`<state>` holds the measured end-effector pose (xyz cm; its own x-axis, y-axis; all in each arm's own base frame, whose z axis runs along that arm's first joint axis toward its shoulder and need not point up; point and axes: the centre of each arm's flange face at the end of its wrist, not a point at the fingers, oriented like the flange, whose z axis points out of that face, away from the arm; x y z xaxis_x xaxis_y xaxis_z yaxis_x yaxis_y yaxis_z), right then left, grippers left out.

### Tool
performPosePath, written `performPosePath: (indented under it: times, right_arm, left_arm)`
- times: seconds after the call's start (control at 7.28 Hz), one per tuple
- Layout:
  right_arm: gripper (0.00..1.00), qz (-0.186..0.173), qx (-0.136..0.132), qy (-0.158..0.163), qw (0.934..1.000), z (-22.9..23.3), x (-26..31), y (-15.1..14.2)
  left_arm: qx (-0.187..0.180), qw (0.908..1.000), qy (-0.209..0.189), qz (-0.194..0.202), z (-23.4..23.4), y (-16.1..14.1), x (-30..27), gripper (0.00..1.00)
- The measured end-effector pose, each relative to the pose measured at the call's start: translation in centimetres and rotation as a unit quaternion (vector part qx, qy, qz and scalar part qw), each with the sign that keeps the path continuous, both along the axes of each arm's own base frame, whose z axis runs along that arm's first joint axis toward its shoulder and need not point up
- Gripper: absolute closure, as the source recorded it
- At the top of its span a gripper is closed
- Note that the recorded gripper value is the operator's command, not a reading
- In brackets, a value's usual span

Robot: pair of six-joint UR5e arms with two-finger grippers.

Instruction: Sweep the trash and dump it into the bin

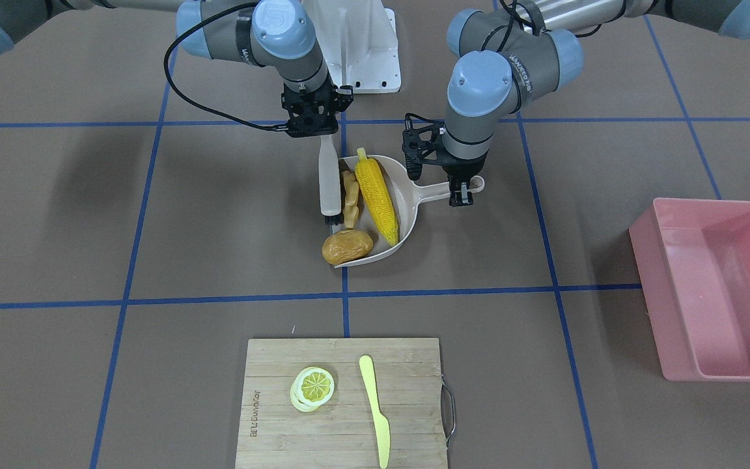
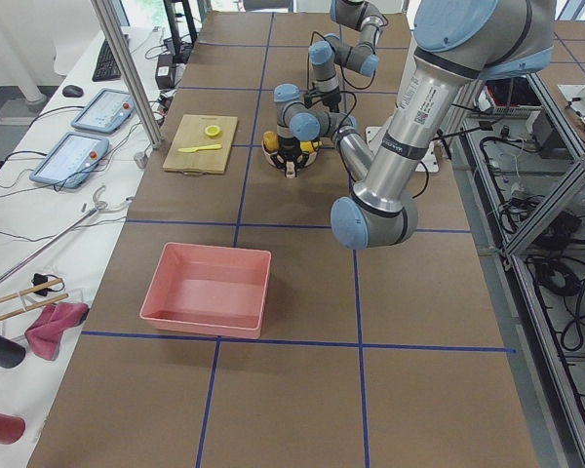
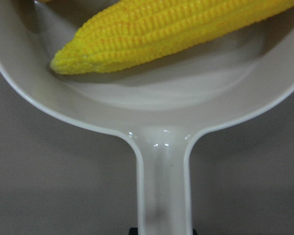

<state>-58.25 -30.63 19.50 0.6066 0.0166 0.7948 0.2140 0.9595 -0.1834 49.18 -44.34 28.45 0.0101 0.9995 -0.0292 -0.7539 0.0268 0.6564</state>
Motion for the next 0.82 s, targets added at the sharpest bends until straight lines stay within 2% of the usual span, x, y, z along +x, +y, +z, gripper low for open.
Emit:
performPosePath:
  times: [0.41,0.82]
  right_arm:
    - [1.00,0.011,-0.015,-0.003,0.9998,-2.2,-1.1,-0.5]
    - [1.00,0.015,-0.034,-0.009,0.9993,-2.0,1.0,-2.5]
  left_arm:
    - [0.007,1.0000,-0.001,-0.006,0.1,-0.1,-0.1,1.00]
    - [0.017,0.9998,0.001,-0.011,0.5,-0.3,-0.1,1.00]
